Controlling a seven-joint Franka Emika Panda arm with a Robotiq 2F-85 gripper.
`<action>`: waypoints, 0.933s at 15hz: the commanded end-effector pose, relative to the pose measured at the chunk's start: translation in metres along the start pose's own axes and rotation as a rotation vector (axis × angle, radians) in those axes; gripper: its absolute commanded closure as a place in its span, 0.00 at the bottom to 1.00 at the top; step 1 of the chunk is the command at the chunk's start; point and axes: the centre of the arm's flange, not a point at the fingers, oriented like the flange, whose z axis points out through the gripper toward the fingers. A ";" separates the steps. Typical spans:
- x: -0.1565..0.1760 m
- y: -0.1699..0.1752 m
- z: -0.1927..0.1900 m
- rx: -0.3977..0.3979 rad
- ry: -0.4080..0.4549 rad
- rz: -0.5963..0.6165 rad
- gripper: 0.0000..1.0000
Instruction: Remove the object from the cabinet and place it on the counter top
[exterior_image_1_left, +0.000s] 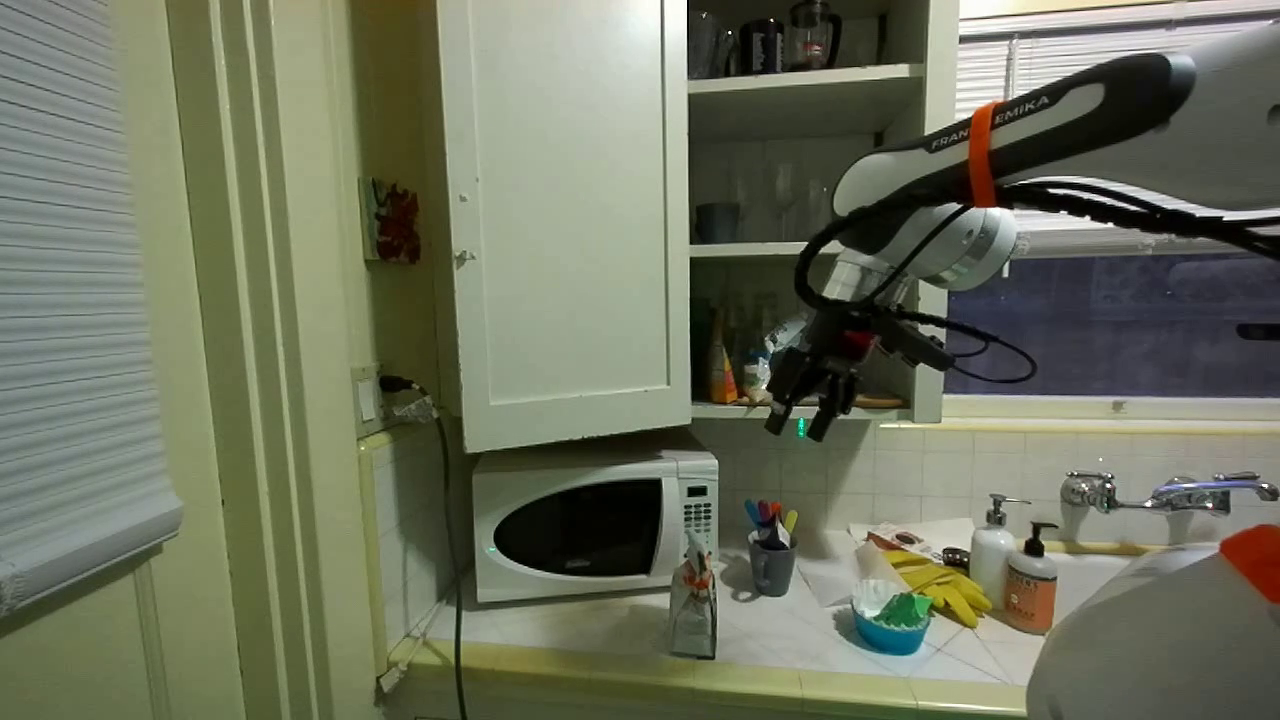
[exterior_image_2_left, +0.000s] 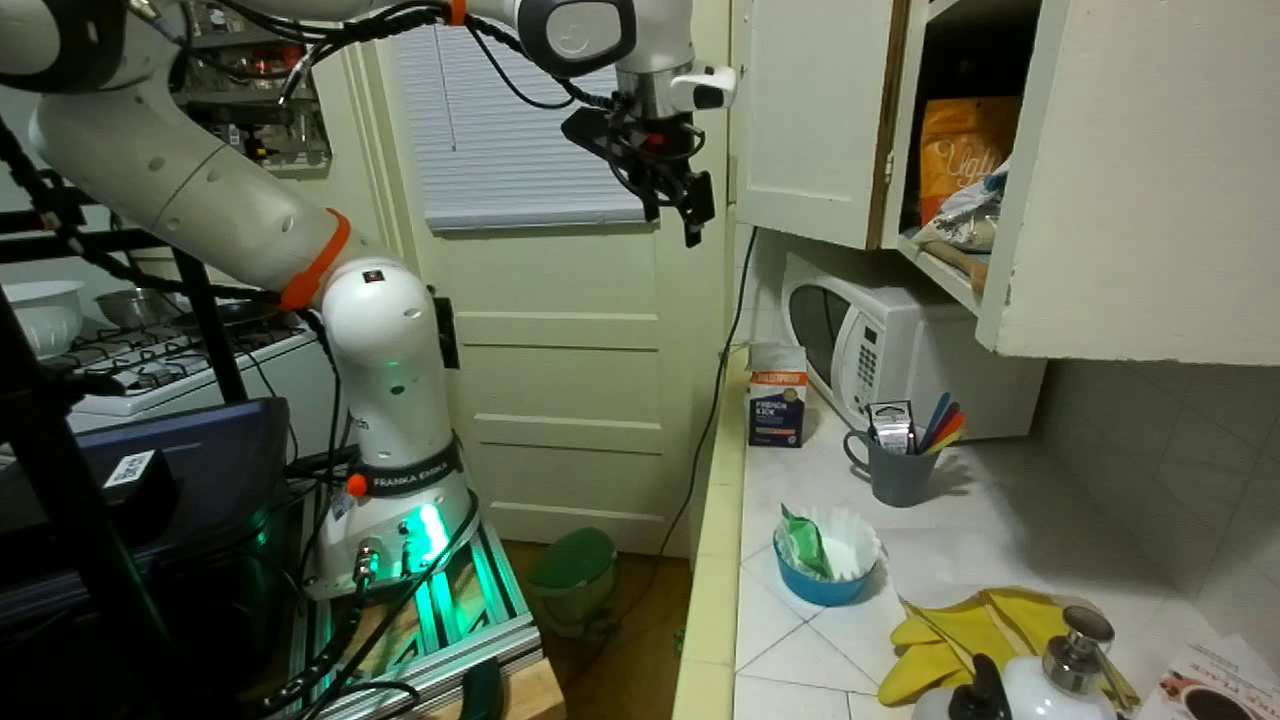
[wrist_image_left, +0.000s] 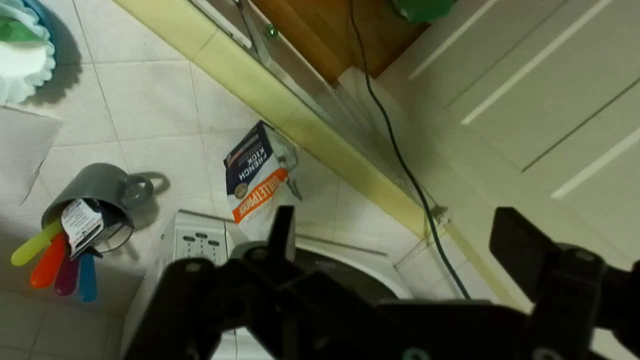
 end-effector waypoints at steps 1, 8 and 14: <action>0.021 -0.004 -0.010 0.028 0.163 0.117 0.00; 0.068 0.015 -0.039 -0.150 0.577 0.142 0.00; 0.077 0.022 -0.052 -0.236 0.737 0.166 0.00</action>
